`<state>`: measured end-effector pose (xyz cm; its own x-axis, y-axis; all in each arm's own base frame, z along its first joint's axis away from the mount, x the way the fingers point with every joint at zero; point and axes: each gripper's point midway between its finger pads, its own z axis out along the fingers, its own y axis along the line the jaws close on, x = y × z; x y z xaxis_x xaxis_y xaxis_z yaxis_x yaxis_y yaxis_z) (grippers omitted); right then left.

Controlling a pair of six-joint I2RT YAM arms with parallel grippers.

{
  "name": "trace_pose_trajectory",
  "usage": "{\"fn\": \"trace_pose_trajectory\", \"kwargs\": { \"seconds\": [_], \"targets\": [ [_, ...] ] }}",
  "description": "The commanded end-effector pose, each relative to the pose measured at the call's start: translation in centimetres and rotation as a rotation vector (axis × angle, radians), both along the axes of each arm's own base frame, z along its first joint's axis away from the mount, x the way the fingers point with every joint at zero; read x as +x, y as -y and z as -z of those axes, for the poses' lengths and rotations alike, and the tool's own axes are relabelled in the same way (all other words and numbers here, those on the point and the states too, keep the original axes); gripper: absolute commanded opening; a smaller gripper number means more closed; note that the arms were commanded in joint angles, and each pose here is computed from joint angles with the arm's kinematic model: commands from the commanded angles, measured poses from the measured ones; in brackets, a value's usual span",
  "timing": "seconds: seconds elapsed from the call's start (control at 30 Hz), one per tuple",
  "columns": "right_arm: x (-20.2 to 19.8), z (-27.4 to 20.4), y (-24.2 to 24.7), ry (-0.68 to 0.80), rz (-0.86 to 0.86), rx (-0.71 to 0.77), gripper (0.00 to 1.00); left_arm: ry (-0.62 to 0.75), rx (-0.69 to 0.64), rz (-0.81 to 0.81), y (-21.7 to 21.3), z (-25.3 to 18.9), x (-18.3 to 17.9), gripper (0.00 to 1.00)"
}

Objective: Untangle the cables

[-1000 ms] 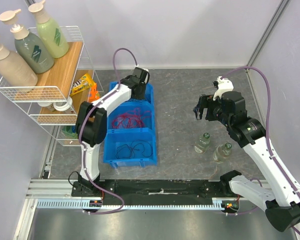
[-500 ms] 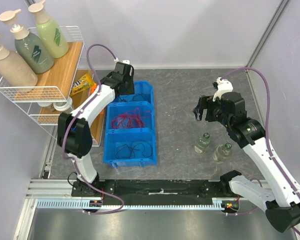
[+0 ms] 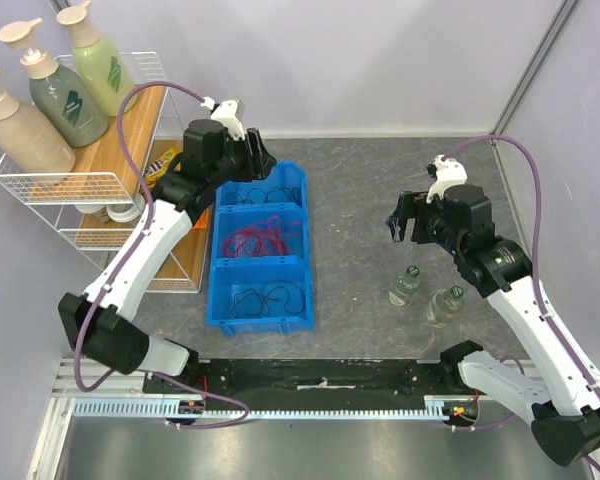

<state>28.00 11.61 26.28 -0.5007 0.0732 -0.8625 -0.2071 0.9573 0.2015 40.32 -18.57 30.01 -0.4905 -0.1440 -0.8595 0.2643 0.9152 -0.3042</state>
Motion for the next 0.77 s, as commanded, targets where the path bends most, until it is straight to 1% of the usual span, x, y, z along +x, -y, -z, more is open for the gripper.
{"fn": "trace_pose_trajectory", "kwargs": {
  "seconds": [0.0,0.1,0.17,0.2,0.23,0.37,0.4,0.53,0.6,0.73],
  "targets": [
    [-0.1,-2.0,0.4,0.065,0.014,0.008,0.88,0.256,-0.147,0.295,3.6,-7.9,-3.9,0.64],
    [-0.3,-3.0,1.1,0.107,0.035,0.004,0.88,0.381,-0.219,0.418,4.7,-11.4,-6.8,0.70],
    [-0.6,-4.0,1.5,0.149,0.045,0.004,0.89,0.480,-0.256,0.498,4.9,-14.1,-9.4,0.72],
    [-0.6,-4.6,1.9,0.171,0.057,0.000,0.90,0.509,-0.266,0.529,4.9,-14.8,-10.3,0.73],
    [-0.9,-5.1,2.2,0.194,0.066,0.001,0.91,0.577,-0.278,0.574,5.0,-16.3,-11.6,0.73],
    [-2.0,-8.3,3.6,0.332,0.111,0.036,0.95,0.747,-0.294,0.706,4.9,-19.4,-16.3,0.76],
    [-2.4,-9.4,4.0,0.380,0.125,0.052,0.98,0.804,-0.288,0.721,4.6,-20.0,-17.3,0.77],
    [-4.0,-12.1,5.3,0.529,0.152,0.095,0.98,0.946,-0.264,0.714,3.4,-21.3,-19.7,0.78],
    [-5.0,-13.1,6.0,0.590,0.173,0.122,0.98,0.989,-0.255,0.705,2.9,-21.7,-20.4,0.78],
    [-6.2,-14.1,8.1,0.652,0.281,0.191,0.98,1.045,-0.248,0.682,2.1,-22.7,-21.6,0.78]
  ]
}}
